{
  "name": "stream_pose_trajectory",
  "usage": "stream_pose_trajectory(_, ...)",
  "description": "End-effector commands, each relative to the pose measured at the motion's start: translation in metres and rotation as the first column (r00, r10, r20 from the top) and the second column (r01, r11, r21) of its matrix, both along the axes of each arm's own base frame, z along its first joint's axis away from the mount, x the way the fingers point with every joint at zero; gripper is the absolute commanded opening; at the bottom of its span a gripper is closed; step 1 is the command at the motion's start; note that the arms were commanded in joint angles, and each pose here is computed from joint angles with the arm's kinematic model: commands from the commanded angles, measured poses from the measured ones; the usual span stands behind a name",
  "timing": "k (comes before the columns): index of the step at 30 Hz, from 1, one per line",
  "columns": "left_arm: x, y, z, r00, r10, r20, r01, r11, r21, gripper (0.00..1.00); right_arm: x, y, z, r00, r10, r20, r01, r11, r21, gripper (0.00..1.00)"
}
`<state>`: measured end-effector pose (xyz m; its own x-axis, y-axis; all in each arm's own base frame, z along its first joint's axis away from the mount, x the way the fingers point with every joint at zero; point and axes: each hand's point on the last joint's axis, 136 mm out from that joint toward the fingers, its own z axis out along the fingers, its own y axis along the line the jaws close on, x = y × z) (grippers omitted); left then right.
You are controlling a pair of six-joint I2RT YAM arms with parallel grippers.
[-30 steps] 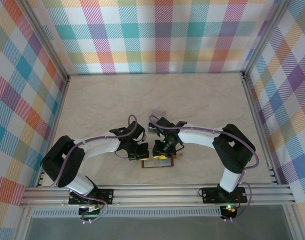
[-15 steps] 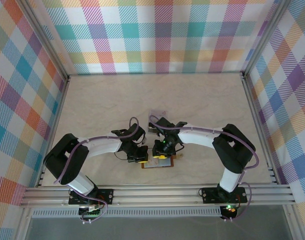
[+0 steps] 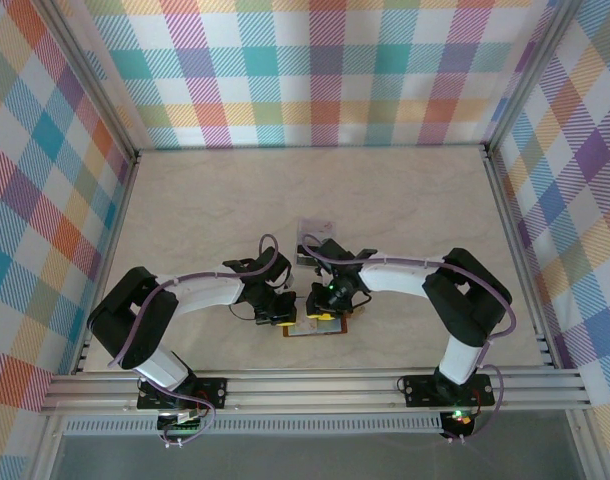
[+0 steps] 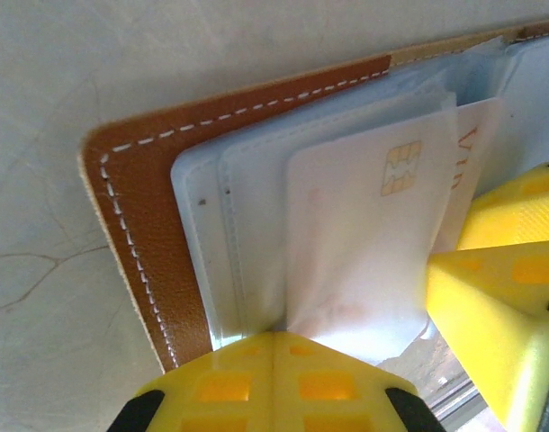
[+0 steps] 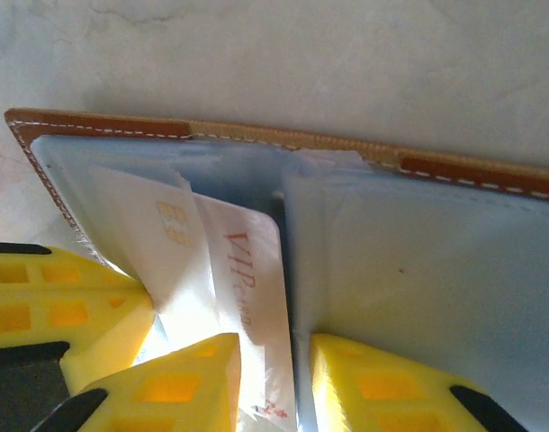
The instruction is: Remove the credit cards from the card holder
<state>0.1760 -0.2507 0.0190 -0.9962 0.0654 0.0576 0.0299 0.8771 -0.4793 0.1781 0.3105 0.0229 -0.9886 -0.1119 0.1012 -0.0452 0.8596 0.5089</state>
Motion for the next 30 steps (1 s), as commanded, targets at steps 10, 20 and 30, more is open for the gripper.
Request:
stream_pose_trajectory(10, -0.022, 0.033, -0.038, 0.997, 0.030, -0.075, -0.015, 0.982, 0.190, 0.00, -0.005, 0.021, 0.032, 0.996, 0.018, 0.088, -0.041, 0.964, 0.262, 0.25)
stream_pose_trajectory(20, -0.018, 0.034, -0.034, 0.996, 0.039, -0.074, -0.022, 0.977, 0.212, 0.01, -0.005, 0.019, 0.046, 0.992, 0.007, 0.122, -0.048, 0.942, 0.332, 0.19)
stream_pose_trajectory(30, -0.014, 0.035, -0.026, 0.997, 0.049, -0.055, -0.035, 0.973, 0.226, 0.00, -0.002, -0.021, 0.025, 0.989, -0.015, 0.144, -0.003, 0.992, 0.125, 0.08)
